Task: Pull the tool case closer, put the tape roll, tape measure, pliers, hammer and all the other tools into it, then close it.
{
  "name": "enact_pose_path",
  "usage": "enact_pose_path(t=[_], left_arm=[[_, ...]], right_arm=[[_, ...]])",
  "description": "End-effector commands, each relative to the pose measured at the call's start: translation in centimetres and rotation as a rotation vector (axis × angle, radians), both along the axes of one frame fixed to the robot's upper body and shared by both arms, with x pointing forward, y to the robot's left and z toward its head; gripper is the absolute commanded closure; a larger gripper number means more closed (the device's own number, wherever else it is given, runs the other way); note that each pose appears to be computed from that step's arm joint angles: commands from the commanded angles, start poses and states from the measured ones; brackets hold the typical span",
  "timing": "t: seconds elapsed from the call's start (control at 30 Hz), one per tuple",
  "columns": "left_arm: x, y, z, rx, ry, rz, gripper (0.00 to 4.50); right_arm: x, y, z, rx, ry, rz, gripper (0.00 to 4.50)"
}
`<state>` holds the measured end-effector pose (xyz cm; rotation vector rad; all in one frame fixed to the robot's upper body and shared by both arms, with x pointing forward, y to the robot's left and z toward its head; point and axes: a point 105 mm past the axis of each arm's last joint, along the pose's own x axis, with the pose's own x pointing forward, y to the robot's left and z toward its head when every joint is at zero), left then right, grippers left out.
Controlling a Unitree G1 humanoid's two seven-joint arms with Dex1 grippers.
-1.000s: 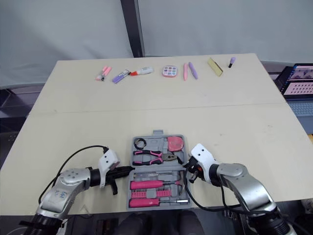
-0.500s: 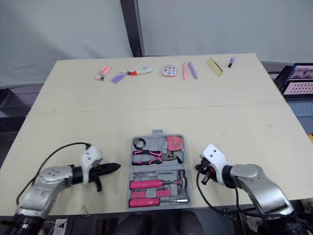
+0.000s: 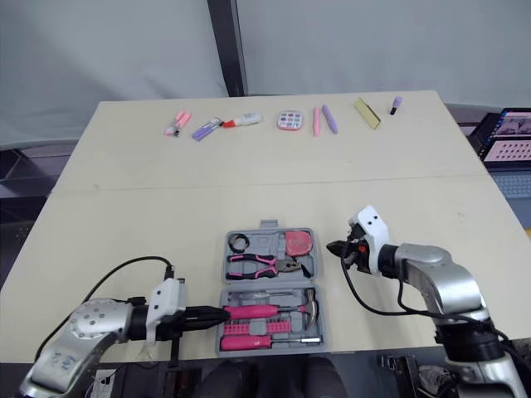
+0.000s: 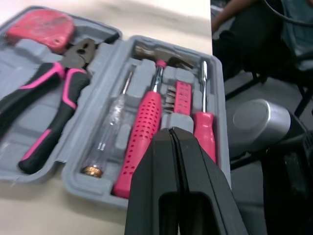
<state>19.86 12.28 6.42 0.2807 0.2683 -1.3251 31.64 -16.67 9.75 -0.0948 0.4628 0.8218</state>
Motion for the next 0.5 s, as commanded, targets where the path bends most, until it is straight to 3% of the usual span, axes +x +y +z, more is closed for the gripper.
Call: enact_pose_path(t=[0.03,0.27,0.5], left_arm=[[-0.2,-0.9,-0.7,-0.004,-0.022,-0.028,4.5],[0.0,-1.9,-2.6,-0.022,-0.04,-0.01,4.5],[-0.1,-2.1,-4.2,-0.005,-0.025,0.001,4.5]], right_arm=[[0.6,0.5,0.9,0.068,0.014,0.015,3.52],[2.5,1.0,1.0,0.19,0.12,-0.027,0.12],[3.4,1.1,0.6,0.254,0.181,-0.052,0.05]])
